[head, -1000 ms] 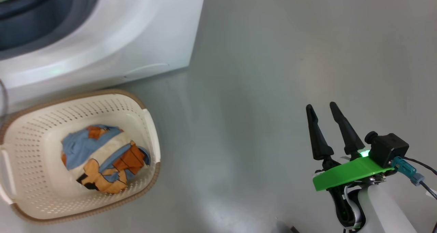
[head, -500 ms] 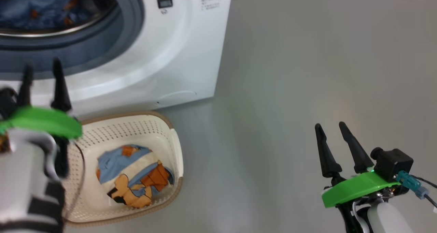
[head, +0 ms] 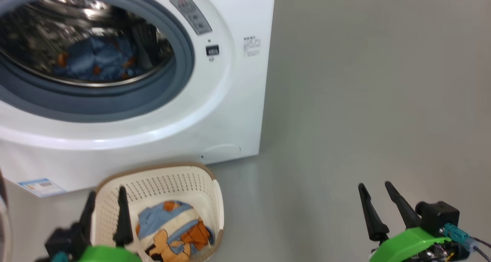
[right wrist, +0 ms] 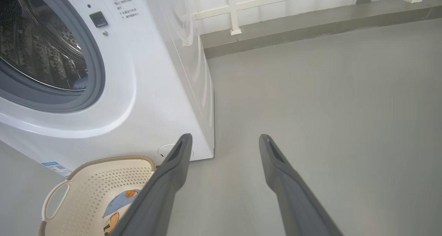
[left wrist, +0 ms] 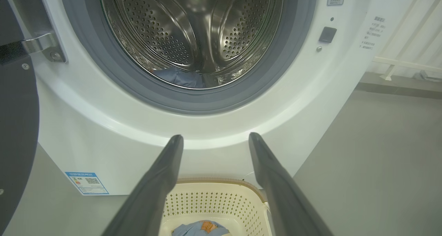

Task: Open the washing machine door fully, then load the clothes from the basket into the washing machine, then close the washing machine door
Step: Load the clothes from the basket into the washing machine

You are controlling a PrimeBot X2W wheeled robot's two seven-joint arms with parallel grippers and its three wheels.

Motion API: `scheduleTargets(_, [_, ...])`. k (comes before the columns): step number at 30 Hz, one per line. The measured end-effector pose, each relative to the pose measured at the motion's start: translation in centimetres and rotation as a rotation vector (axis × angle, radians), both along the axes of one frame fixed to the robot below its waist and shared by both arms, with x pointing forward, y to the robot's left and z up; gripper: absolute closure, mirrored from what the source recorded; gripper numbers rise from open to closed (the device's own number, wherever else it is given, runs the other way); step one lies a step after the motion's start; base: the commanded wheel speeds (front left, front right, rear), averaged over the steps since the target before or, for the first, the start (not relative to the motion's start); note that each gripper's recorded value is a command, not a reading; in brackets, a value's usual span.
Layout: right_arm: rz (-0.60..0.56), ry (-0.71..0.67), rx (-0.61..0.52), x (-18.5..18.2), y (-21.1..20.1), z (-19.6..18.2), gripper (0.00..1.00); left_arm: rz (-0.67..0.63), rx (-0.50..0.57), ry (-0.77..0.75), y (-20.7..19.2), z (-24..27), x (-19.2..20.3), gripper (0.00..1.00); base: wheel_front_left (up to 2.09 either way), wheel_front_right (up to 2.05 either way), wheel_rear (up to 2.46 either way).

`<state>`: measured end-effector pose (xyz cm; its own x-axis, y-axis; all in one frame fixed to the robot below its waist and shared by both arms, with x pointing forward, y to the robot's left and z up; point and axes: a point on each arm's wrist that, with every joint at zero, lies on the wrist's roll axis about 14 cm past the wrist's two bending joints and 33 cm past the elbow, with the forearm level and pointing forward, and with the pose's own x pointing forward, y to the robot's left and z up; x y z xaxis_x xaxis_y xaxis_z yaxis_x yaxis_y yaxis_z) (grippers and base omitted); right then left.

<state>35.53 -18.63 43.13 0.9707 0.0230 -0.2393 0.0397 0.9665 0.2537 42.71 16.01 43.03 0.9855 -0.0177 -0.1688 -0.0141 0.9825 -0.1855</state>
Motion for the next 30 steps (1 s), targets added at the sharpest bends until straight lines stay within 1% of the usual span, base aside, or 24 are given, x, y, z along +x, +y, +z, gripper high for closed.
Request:
scheduleTargets(6, [0.008, -0.027, -0.012, -1.7, 0.0, 1.7, 0.00, 0.001, 0.017, -0.035, 0.3, 1.4, -4.3, 0.00, 0.00, 0.00, 0.00])
scheduleTargets(9, [0.024, -0.037, -0.041, -2.5, 0.2, 2.3, 0.00, 0.008, 0.017, -0.039, 0.5, 1.7, -6.2, 0.00, 0.00, 0.00, 0.00])
scheduleTargets(14, [0.044, -0.069, -0.073, -3.0, 0.4, 3.8, 0.00, 0.032, 0.016, -0.062, 1.0, 2.5, -8.1, 0.00, 0.00, 0.00, 0.00])
scheduleTargets(21, [0.056, -0.104, -0.140, -2.6, -0.1, 5.3, 0.00, 0.055, 0.029, -0.071, 1.6, 2.8, -8.9, 0.00, 0.00, 0.00, 0.00])
scheduleTargets(30, [0.059, -0.091, -0.154, -2.6, -0.2, 5.2, 0.00, 0.059, 0.042, -0.056, 1.9, 2.4, -9.0, 0.00, 0.00, 0.00, 0.00])
